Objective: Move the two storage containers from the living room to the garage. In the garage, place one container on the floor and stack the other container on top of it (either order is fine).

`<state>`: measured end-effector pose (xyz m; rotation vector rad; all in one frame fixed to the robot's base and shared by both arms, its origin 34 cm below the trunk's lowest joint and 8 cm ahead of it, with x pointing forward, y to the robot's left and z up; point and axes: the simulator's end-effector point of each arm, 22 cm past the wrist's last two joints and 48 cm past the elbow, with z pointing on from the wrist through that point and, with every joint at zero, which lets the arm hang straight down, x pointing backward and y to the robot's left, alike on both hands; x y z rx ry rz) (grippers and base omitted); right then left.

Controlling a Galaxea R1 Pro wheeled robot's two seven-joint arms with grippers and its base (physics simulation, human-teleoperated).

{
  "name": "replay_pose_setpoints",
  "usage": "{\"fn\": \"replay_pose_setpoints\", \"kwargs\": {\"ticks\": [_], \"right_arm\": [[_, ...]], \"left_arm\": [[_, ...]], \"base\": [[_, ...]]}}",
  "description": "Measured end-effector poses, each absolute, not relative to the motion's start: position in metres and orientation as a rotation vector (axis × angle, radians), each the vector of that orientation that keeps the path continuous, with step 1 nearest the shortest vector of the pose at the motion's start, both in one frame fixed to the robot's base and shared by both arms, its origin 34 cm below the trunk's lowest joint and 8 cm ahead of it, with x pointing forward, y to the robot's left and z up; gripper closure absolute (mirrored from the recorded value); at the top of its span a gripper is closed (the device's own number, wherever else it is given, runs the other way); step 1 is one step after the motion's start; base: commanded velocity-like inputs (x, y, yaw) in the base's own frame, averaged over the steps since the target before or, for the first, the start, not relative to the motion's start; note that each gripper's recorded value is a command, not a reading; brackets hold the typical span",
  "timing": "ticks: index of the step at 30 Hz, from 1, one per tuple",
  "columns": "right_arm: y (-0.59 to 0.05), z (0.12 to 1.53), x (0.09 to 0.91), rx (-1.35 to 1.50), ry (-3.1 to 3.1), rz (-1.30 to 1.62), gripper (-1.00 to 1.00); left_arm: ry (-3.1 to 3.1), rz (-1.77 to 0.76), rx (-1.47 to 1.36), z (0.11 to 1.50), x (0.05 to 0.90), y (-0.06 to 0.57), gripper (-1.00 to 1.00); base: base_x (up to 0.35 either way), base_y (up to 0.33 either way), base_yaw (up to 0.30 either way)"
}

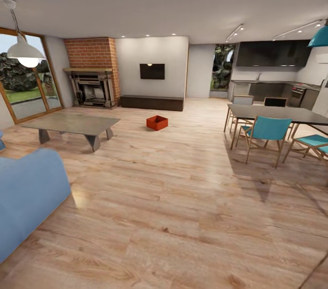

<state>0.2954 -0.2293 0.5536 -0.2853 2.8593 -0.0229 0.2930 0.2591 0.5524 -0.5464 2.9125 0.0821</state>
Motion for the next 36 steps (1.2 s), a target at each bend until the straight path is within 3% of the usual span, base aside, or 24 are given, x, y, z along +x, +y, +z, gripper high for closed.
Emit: {"fn": "replay_pose_setpoints", "kwargs": {"ticks": [36], "right_arm": [[-0.2294,0.5536,0.2953,-0.285,2.859,-0.023,-1.00]], "left_arm": [[2.912,0.083,-0.544,0.5525,0.2933,0.2601,-1.00]], "base": [[0.322,0.000,0.000]]}}
